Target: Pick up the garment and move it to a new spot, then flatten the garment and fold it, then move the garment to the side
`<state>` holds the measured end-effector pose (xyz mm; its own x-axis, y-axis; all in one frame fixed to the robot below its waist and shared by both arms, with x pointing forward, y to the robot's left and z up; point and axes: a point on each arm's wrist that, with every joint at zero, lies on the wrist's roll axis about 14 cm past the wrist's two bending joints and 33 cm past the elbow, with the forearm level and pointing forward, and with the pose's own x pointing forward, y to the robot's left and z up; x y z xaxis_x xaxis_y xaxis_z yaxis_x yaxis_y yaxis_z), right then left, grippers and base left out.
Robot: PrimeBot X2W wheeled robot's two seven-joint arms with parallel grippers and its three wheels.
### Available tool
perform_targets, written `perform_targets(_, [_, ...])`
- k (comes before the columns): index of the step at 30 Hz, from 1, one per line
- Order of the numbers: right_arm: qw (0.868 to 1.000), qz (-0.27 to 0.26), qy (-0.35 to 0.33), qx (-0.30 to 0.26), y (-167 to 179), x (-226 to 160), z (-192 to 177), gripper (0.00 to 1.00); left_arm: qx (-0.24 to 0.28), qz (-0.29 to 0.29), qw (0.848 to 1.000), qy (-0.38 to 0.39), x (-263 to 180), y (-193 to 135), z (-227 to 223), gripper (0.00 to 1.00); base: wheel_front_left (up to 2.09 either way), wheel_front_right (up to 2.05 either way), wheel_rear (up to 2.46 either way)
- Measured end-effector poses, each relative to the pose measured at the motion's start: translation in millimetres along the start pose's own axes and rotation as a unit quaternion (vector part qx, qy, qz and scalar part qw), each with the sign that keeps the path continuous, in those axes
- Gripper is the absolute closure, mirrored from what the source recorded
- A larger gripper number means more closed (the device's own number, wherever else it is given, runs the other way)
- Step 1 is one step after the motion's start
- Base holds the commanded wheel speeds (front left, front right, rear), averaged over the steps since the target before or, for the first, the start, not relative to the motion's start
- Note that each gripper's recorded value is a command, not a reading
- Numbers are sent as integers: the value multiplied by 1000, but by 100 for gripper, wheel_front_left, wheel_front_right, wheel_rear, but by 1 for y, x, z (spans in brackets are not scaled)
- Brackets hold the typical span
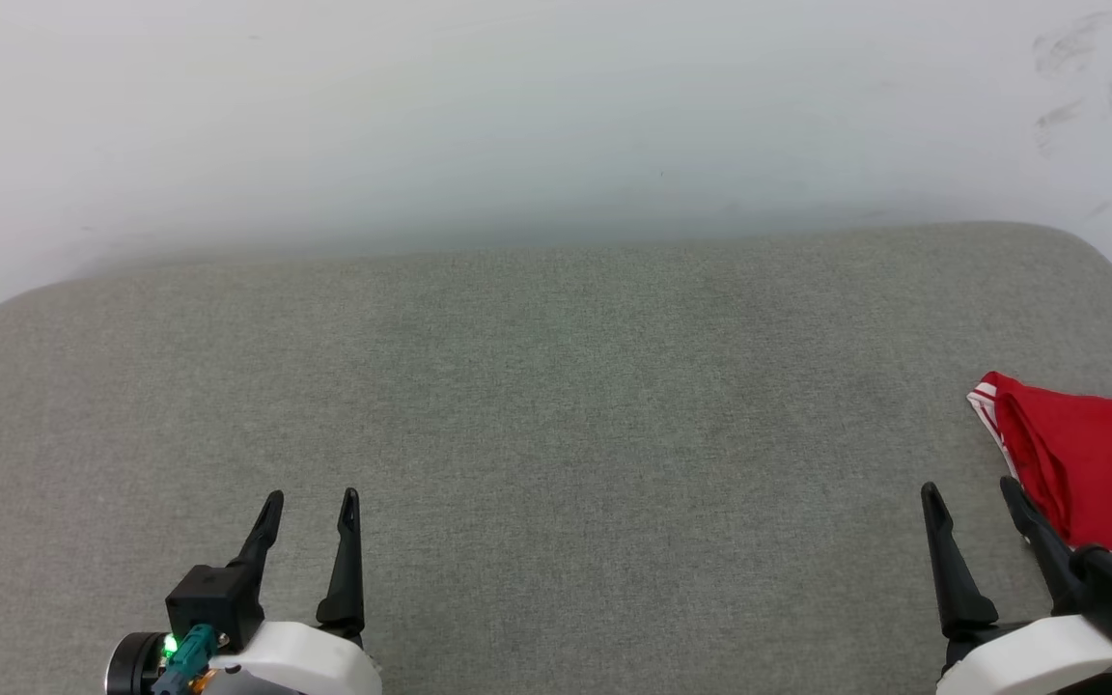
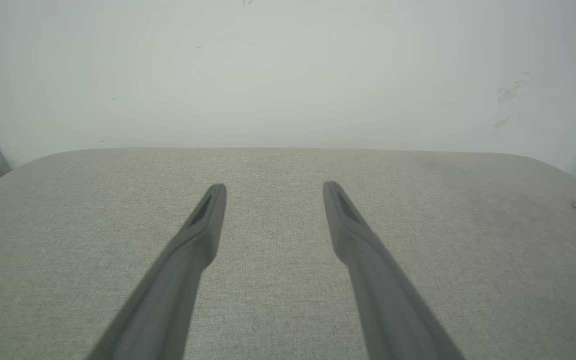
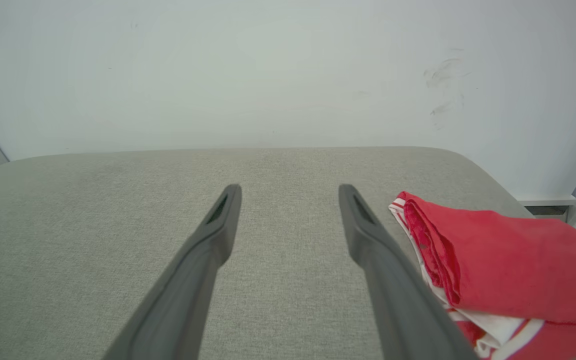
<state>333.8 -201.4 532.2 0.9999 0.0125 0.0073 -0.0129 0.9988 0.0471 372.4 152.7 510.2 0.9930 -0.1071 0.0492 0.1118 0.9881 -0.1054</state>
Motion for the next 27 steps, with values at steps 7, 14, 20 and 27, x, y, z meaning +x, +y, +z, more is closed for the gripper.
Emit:
perform_targets(7, [1000,6,3,0,5,2,0,0,-1,1,1000,4,-2,1,-3,0,0,0,0])
perform_targets(14, [1000,11,-1,-4,9,3,3,0,-3,3,1000,1,-3,1,-1,0,0,0,0])
perform_targets(20, [1000,13,7,-3,11,3,-2,100,-9,1,1000,2,-2,-1,-3,100,0,0,0])
perform_targets(27, [998,15,22,55,12,1,-14,100,-61,16,997,34,-7,3,-17,100,0,0,0])
